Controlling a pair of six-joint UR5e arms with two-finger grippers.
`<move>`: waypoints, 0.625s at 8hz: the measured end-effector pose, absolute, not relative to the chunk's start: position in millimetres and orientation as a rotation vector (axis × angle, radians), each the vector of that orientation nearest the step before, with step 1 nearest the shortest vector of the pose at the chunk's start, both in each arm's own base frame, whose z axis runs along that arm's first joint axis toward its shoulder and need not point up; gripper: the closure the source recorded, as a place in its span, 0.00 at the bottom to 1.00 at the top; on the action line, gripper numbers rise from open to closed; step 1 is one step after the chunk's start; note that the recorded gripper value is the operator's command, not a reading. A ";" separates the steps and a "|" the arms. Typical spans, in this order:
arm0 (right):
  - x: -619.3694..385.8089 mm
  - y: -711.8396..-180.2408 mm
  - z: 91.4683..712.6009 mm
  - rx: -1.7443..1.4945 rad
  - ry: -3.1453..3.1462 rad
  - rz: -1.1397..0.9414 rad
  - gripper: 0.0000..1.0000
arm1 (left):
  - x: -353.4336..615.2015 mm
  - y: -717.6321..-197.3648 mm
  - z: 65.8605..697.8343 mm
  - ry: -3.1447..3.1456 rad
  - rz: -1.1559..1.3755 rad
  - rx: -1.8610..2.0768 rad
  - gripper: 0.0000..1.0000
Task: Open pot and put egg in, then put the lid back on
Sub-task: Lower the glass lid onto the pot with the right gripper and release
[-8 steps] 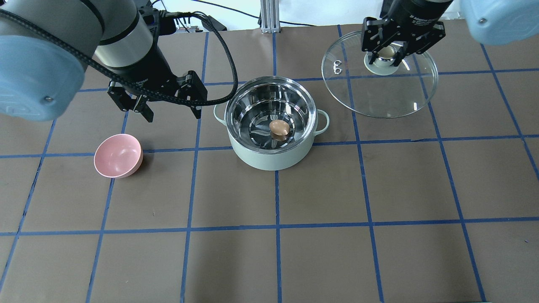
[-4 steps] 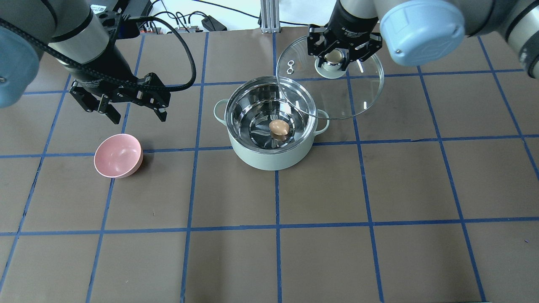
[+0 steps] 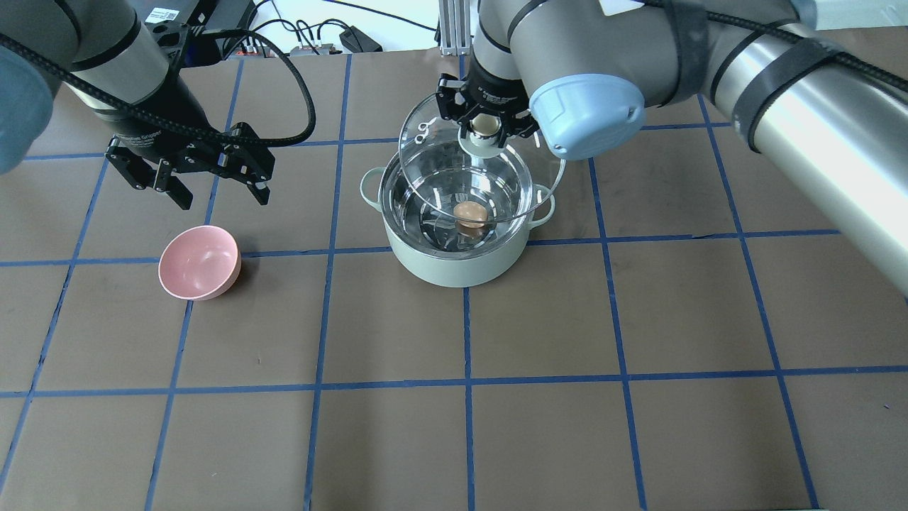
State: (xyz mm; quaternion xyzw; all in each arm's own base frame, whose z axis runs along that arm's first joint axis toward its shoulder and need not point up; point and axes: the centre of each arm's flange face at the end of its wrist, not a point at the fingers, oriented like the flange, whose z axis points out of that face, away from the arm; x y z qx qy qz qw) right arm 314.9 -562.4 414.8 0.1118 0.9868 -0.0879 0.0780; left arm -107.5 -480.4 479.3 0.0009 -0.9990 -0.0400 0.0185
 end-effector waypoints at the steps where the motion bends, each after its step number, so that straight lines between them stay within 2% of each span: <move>1: 330.0 -556.1 405.5 0.328 2.960 -0.251 0.95 | -107.3 -480.5 479.2 -3.102 -0.124 0.003 0.00; 5: 350.4 -542.8 377.7 0.354 2.975 -0.265 0.95 | -105.8 -480.6 478.9 -3.102 -0.129 0.007 0.00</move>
